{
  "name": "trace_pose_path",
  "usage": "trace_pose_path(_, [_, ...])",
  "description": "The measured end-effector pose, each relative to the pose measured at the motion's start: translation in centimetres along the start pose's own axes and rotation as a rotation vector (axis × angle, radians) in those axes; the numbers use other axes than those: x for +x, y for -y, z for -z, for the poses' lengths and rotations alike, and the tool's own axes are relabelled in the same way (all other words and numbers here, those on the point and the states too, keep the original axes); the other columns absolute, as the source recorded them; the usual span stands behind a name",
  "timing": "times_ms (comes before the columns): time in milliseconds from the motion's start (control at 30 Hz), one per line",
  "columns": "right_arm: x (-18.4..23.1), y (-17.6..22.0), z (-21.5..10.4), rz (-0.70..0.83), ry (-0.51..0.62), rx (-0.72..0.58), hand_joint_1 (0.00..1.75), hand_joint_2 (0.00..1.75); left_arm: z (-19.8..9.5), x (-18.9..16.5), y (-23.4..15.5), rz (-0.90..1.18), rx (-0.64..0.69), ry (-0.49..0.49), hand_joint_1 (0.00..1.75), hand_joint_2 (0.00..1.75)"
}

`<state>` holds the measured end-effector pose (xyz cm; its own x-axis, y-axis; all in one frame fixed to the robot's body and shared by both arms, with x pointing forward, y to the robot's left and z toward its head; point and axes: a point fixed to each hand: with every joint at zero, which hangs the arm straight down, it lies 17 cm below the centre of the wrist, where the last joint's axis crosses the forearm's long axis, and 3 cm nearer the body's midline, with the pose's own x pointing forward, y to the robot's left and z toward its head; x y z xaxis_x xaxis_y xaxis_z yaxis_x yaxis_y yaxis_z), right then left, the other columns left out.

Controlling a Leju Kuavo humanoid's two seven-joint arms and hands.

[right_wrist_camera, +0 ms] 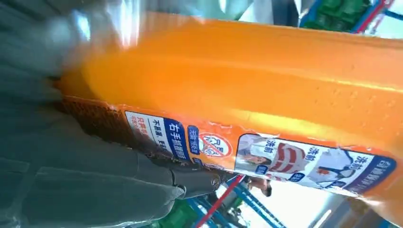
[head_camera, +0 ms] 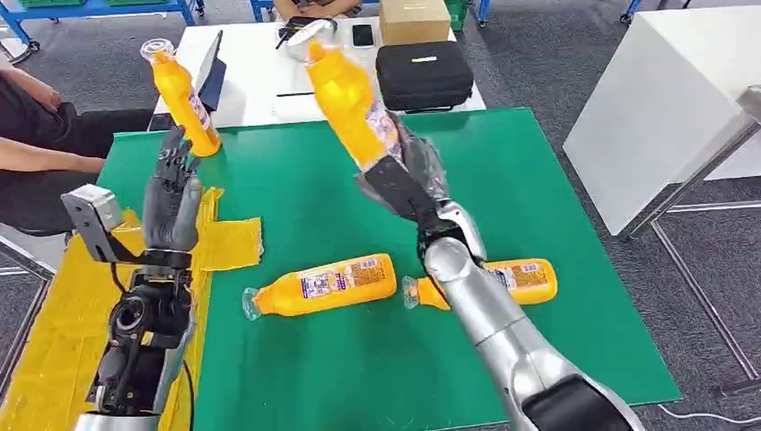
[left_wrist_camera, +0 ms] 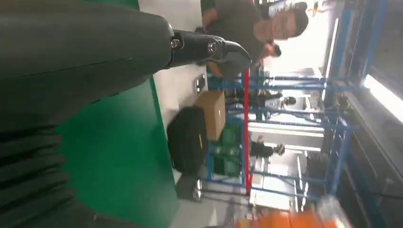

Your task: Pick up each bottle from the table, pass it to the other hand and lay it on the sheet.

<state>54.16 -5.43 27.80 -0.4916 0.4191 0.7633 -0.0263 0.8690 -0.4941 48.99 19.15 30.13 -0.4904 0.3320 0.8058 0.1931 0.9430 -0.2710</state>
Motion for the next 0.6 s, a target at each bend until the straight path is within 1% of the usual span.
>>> trace_pose_path(133, [0.7, -3.2, 0.6, -0.039, -0.010, 0.049, 1.75, 1.75, 0.5, -0.3, 1.2, -0.040, -0.009, -0.010, 0.00, 1.75])
trace_pose_path(333, [0.8, -6.2, 0.3, -0.084, -0.029, 0.110, 1.75, 1.75, 0.6, -0.9, 1.9, -0.089, -0.013, -0.033, 0.00, 1.75])
trace_pose_path(433, [1.2, -8.4, -0.3, -0.145, -0.026, 0.143, 1.75, 1.75, 0.8, -1.0, 2.4, -0.127, -0.013, -0.042, 0.00, 1.75])
trace_pose_path(600, [2.9, -11.4, -1.3, -0.267, 0.011, 0.173, 1.75, 1.75, 0.9, -1.6, 2.9, -0.221, -0.008, -0.075, 0.00, 1.75])
